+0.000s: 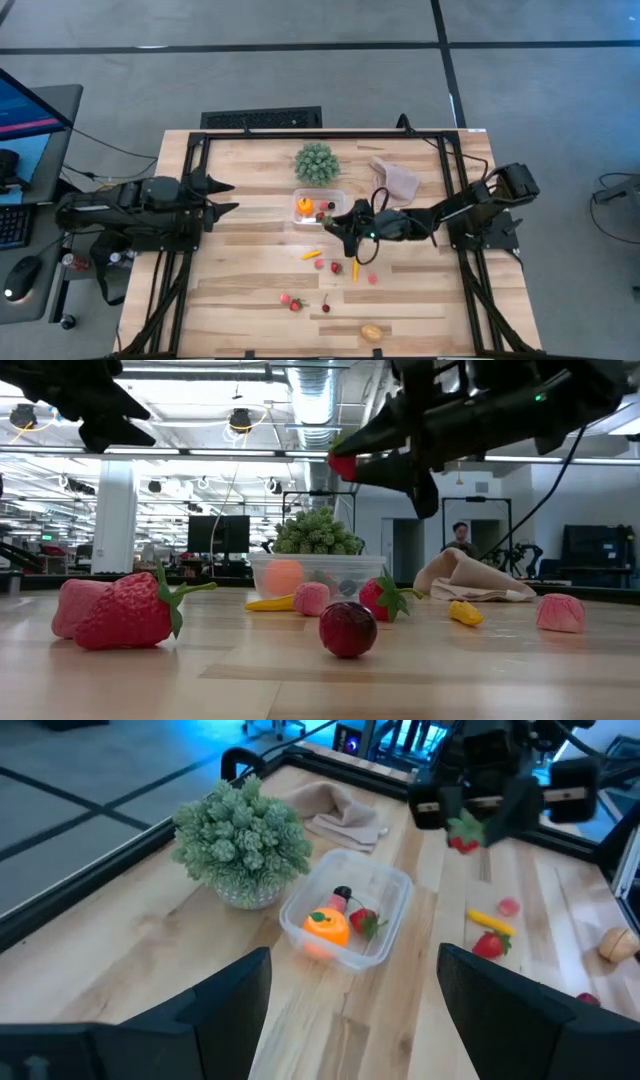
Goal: Pick and placing Produce into tupperware
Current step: Put the red strawberry into the transparent container
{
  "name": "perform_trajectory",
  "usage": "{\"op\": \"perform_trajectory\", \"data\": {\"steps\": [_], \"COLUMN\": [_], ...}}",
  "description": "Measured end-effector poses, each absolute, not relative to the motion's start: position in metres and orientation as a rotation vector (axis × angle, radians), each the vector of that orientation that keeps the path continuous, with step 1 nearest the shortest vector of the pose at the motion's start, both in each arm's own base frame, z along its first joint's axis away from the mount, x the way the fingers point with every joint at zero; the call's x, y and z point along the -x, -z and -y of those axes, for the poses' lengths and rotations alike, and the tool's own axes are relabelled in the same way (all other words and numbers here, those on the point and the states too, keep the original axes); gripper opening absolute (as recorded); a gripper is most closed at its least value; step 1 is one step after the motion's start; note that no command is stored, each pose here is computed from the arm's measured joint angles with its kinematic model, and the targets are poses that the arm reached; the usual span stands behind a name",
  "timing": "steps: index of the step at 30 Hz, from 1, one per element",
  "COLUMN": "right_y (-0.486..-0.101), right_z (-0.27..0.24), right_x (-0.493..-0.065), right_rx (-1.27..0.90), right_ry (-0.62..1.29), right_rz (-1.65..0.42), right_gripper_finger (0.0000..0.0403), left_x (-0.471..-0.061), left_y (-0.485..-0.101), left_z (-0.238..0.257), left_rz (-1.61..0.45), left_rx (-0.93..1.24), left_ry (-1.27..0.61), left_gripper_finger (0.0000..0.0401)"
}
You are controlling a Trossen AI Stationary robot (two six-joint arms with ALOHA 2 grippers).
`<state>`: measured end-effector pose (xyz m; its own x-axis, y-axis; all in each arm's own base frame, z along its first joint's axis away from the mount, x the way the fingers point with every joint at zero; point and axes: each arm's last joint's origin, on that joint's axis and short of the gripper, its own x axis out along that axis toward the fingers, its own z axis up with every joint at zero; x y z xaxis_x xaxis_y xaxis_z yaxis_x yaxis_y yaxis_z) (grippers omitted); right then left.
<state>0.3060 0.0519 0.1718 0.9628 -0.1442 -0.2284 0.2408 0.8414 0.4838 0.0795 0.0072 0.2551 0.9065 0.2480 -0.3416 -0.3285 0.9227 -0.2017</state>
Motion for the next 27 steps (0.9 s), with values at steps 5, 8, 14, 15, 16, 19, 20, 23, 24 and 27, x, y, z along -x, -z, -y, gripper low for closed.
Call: {"op": "perform_trajectory", "data": {"steps": [5,8,14,15,16,19,20,23,24,27], "right_y": [-0.17,-0.167,-0.161,-0.16,-0.158,-0.156,-0.155,-0.153,-0.152,-0.151], "right_z": [-0.033,-0.021,0.0,0.002,0.004,0.008,0.009,0.011,0.011,0.014], "right_x": [-0.308,-0.308,-0.307,-0.306,-0.306,-0.305,-0.304,-0.303,-0.303,-0.302], "right_rx": [-0.526,-0.523,-0.569,-0.574,-0.578,-0.592,-0.591,-0.589,-0.592,-0.613], "right_ry": [0.268,0.315,0.408,0.42,0.432,0.456,0.461,0.475,0.48,0.502], "right_rz": [-0.188,-0.208,-0.252,-0.26,-0.269,-0.288,-0.295,-0.319,-0.324,-0.334], "right_gripper_finger": [0.0136,0.014,0.0145,0.0144,0.0142,0.0137,0.0137,0.0139,0.014,0.0146], "left_x": [-0.076,-0.076,-0.076,-0.076,-0.076,-0.076,-0.076,-0.076,-0.076,-0.076], "left_y": [-0.257,-0.257,-0.257,-0.257,-0.257,-0.257,-0.257,-0.257,-0.257,-0.257], "left_z": [-0.007,-0.008,-0.008,-0.008,-0.008,-0.008,-0.008,-0.008,-0.008,-0.008], "left_rz": [-0.288,-0.287,-0.287,-0.287,-0.287,-0.287,-0.287,-0.287,-0.287,-0.287], "left_rx": [0.232,0.228,0.225,0.224,0.224,0.223,0.223,0.222,0.222,0.222], "left_ry": [-0.3,-0.318,-0.32,-0.321,-0.321,-0.321,-0.321,-0.321,-0.321,-0.321], "left_gripper_finger": [0.0275,0.0275,0.0275,0.0275,0.0275,0.0275,0.0275,0.0275,0.0275,0.0275]}}
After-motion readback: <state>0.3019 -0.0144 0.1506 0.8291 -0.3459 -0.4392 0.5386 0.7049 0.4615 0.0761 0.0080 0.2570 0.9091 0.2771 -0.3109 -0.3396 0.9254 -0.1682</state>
